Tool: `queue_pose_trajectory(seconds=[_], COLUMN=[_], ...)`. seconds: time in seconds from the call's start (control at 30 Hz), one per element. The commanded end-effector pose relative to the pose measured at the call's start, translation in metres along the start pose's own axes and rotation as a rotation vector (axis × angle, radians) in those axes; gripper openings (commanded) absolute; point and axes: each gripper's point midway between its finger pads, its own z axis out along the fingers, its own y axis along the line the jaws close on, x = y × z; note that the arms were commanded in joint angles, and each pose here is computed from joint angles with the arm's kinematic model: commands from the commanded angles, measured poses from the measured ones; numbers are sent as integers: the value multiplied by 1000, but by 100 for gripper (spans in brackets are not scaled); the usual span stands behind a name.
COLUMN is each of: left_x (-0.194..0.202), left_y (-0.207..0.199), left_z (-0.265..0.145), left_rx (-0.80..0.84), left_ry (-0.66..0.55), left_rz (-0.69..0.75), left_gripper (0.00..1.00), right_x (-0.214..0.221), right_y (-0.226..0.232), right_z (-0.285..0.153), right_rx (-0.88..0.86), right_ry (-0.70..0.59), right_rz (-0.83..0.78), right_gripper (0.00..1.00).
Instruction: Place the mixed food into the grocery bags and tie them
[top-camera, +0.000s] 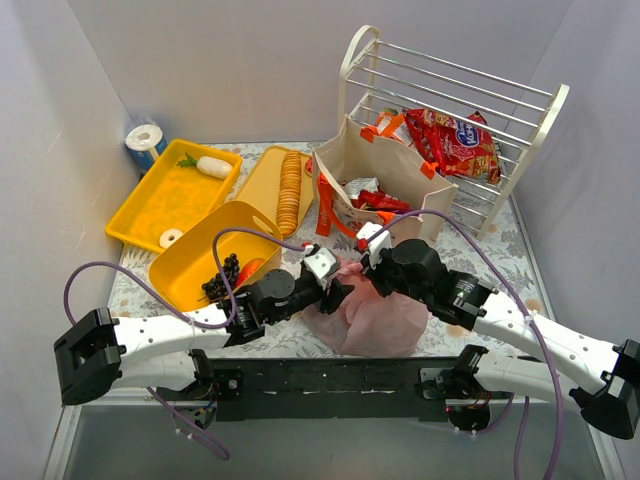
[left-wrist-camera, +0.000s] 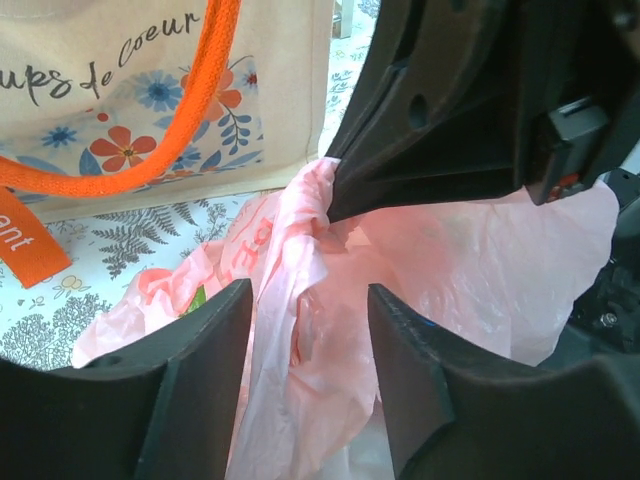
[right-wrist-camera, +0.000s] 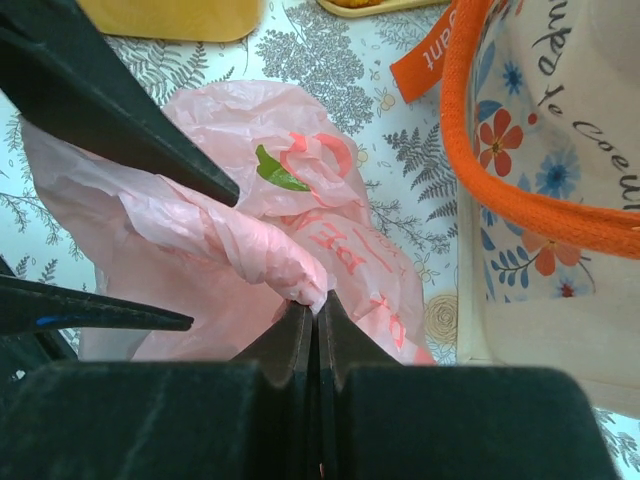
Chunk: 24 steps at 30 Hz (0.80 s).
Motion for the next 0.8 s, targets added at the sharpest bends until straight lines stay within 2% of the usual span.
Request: queue_pose_trajectory(seconds=[0.0, 0.2, 0.37, 0.47, 0.57, 0.7, 0.77], left_x=[-31, -39, -34, -29, -28, -28, -26], left_y=[0, 4, 2, 0, 1, 3, 4], left_z=[9, 21, 31, 34, 36, 38, 40], left_rx=[-3, -25, -9, 5, 4, -8, -12], left_ry=[-69, -92, -81, -67, -71, -86, -88], left_rz=[16, 30, 45, 47, 45, 43, 42], left_gripper=[51, 55, 53, 47, 45, 35, 22], right_x=[-16, -17, -21, -24, -25, -28, -30], right_y=[-7, -6, -2, 0, 1, 5, 8], right_z=[-7, -12, -15, -18, -20, -21, -21], right_rx=[21, 12, -13, -24, -29, -52, -69], right_ry=[-74, -84, -99, -112, -118, -127, -133], right_rz=[-36, -49, -51, -51, -49, -38, -29], right_gripper=[1, 1, 1, 1, 1, 1, 1])
